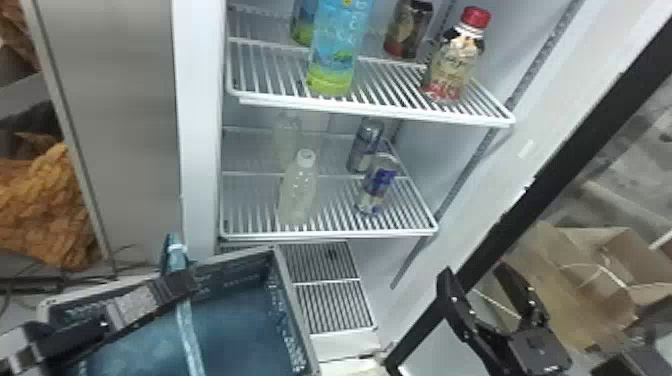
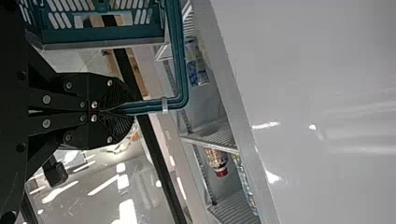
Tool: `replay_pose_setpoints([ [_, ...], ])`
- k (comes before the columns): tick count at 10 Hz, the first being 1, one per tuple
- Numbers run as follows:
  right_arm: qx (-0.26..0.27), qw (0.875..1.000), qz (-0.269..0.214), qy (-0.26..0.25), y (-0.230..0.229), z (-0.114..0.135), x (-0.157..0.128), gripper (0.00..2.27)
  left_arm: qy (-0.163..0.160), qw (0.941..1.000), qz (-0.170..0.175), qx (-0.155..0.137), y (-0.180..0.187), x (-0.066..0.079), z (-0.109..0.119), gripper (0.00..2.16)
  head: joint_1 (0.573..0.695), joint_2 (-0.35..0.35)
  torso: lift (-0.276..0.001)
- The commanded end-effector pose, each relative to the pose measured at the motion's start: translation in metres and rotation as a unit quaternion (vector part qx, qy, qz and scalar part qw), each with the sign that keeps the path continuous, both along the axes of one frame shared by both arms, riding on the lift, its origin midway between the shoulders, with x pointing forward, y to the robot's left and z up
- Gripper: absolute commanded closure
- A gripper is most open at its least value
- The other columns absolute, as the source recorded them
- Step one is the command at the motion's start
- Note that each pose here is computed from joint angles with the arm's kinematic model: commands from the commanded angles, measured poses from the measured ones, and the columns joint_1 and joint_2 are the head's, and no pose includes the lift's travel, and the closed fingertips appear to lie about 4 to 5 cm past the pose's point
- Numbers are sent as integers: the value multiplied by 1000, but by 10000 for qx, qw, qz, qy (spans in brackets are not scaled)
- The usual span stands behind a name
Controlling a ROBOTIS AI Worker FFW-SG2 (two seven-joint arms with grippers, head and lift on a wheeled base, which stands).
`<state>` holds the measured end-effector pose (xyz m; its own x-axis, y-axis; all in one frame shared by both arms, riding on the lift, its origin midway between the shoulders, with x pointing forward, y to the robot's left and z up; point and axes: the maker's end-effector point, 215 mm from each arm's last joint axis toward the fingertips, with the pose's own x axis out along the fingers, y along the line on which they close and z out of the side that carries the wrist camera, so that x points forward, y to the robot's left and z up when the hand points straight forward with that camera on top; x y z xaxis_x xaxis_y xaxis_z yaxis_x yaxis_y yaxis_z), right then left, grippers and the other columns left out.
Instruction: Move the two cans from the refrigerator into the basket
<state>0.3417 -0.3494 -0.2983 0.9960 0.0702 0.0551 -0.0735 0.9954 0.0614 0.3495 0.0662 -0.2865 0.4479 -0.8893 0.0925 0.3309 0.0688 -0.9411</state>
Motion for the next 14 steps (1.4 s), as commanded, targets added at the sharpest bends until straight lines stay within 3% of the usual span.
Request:
replay_pose_setpoints([
  [1, -77, 10000, -5, -48, -3, -1, 11, 116, 7, 10000, -25, 18, -1, -1, -1, 1210, 695, -350, -219],
  [14, 57, 10000, -29, 44, 3, -57, 111, 116, -4, 10000, -39, 82, -1, 2, -2, 1210, 695, -350, -219],
])
